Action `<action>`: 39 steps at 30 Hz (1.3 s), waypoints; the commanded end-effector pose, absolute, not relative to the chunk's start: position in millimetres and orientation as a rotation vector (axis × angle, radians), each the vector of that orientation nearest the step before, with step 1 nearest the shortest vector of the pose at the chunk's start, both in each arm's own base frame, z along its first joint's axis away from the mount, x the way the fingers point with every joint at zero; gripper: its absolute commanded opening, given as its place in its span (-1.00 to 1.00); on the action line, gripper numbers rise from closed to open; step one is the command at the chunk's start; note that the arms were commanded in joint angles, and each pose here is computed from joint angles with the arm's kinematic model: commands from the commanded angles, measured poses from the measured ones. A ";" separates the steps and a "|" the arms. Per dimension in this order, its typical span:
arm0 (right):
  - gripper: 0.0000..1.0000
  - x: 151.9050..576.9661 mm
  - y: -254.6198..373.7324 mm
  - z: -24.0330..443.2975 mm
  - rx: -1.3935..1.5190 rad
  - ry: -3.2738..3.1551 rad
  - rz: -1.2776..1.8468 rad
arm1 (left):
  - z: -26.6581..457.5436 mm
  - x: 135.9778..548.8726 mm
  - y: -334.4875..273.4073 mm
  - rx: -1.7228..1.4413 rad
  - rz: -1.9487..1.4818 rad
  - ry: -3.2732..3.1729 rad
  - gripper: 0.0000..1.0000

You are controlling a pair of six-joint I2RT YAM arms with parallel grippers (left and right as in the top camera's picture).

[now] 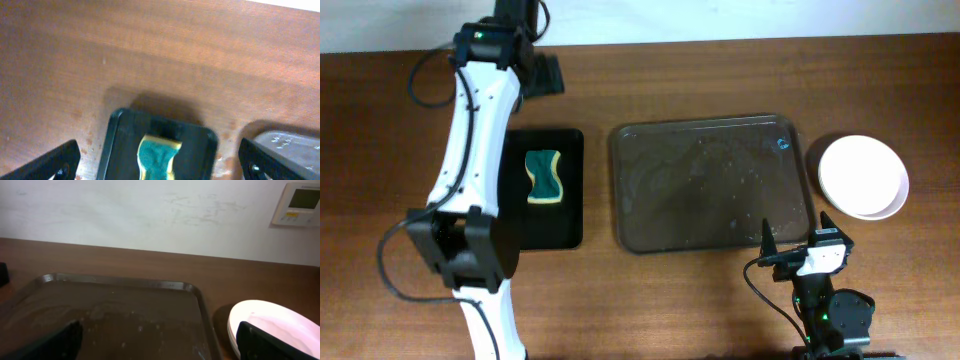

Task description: Clean dirty plates on tray and stack at the side

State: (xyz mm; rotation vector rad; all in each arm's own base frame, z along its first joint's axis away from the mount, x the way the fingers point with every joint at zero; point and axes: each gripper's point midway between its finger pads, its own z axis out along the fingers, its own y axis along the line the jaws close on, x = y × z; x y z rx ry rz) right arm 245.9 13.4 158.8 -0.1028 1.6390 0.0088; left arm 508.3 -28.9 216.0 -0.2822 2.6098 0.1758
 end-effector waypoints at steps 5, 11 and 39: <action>0.97 245.6 15.6 157.0 -0.113 1.640 0.013 | 353.9 426.6 -25.6 0.116 0.037 2.051 0.99; 0.97 245.5 15.6 156.9 -0.113 1.640 0.013 | 313.7 349.6 -0.3 0.062 0.034 1.878 0.99; 0.98 245.6 15.5 157.0 -0.112 1.640 0.012 | 155.9 245.7 9.1 0.058 0.109 1.651 0.99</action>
